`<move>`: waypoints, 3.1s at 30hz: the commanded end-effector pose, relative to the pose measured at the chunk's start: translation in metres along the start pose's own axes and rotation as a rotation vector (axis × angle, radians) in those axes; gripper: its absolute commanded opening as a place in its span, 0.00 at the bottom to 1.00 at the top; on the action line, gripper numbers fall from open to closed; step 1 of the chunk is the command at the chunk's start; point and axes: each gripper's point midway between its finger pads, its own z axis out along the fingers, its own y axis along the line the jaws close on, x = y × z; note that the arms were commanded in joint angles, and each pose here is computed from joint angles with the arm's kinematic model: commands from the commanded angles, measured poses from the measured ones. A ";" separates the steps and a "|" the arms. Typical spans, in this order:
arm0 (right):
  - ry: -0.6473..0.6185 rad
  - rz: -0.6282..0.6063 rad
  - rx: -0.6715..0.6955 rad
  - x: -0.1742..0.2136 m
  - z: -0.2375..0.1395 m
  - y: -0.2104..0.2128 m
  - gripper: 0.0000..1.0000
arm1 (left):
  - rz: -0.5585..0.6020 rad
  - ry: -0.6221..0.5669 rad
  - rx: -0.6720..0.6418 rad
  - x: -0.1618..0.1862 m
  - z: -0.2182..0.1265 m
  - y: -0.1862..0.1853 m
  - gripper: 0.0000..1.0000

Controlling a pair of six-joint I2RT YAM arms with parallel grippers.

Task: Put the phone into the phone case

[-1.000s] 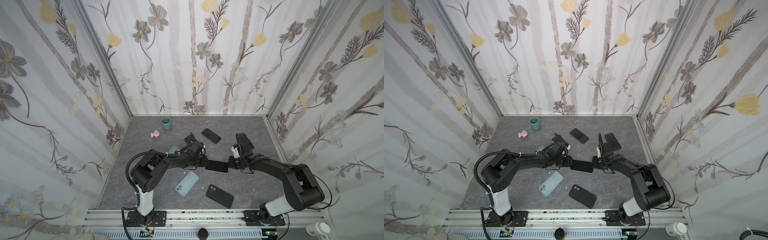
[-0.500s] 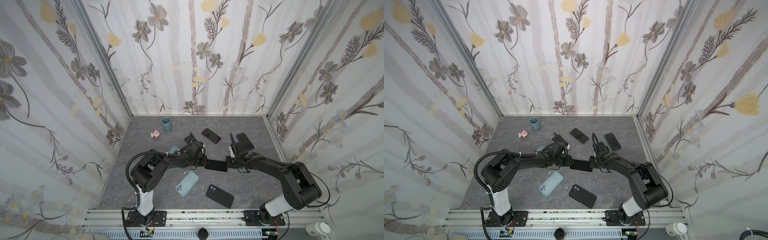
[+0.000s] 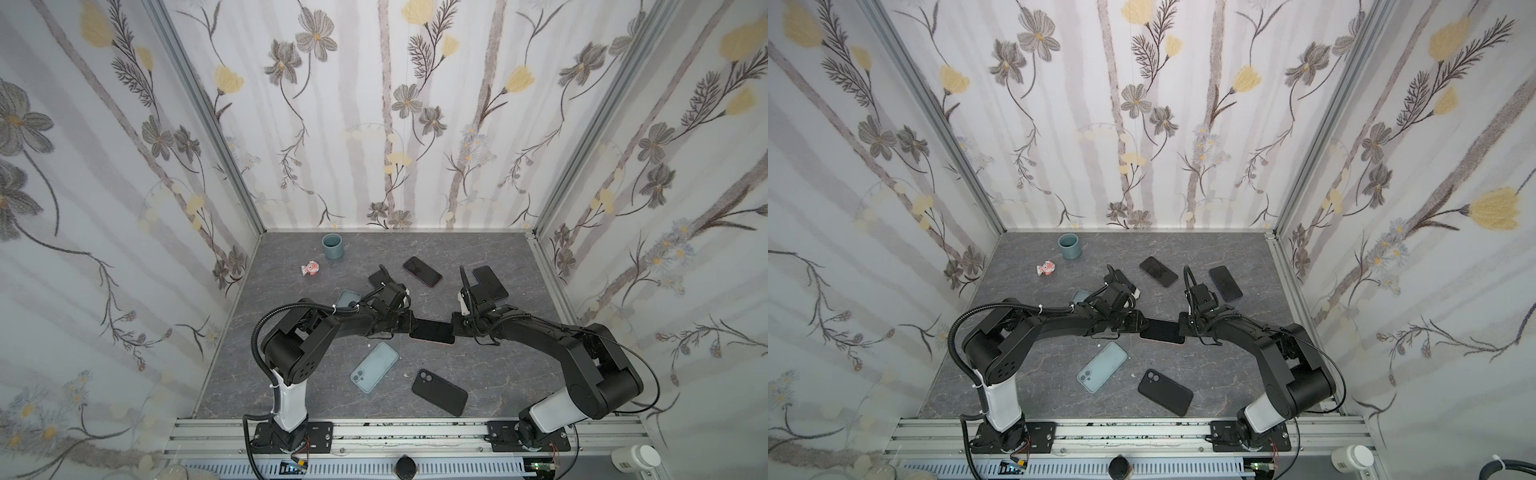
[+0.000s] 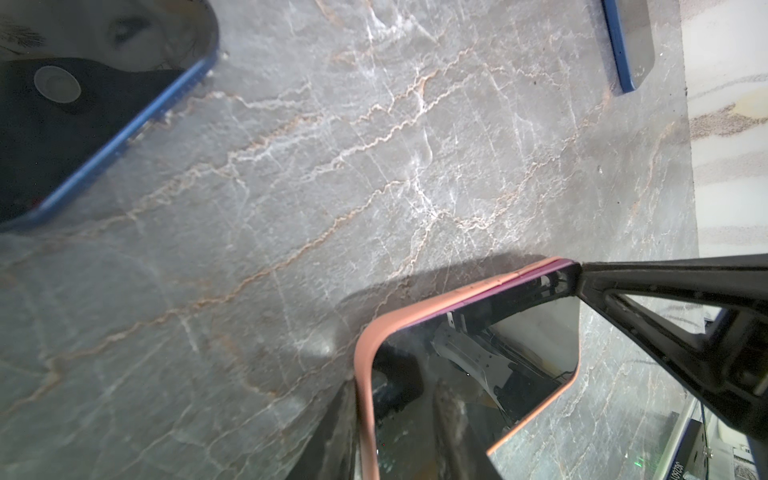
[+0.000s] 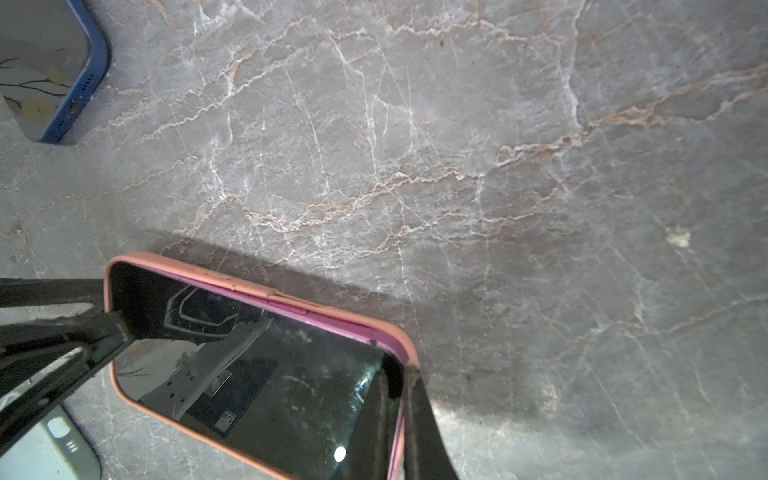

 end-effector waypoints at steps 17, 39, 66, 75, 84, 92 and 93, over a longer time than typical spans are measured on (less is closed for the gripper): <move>0.101 -0.024 0.042 -0.033 -0.038 0.005 0.19 | 0.025 -0.019 0.004 -0.019 -0.009 -0.013 0.35; 0.251 -0.050 0.056 -0.007 0.001 -0.010 0.09 | 0.014 0.035 -0.021 0.002 -0.001 0.002 0.35; 0.306 -0.094 0.117 0.012 0.005 -0.008 0.09 | 0.013 0.017 -0.010 -0.003 -0.001 -0.001 0.34; 0.007 -0.276 -0.001 -0.065 -0.066 0.054 0.35 | 0.090 -0.161 0.010 -0.068 -0.060 -0.040 0.37; -0.387 -0.546 -0.117 -0.113 -0.160 0.107 0.53 | 0.302 -0.392 0.009 -0.120 -0.170 -0.096 0.43; -0.575 -0.886 -0.226 -0.083 -0.186 0.135 0.64 | 0.566 -0.666 -0.024 -0.114 -0.225 -0.094 0.60; -0.585 -0.899 -0.227 -0.081 -0.187 0.135 0.68 | 0.600 -0.667 -0.030 -0.111 -0.222 -0.092 0.63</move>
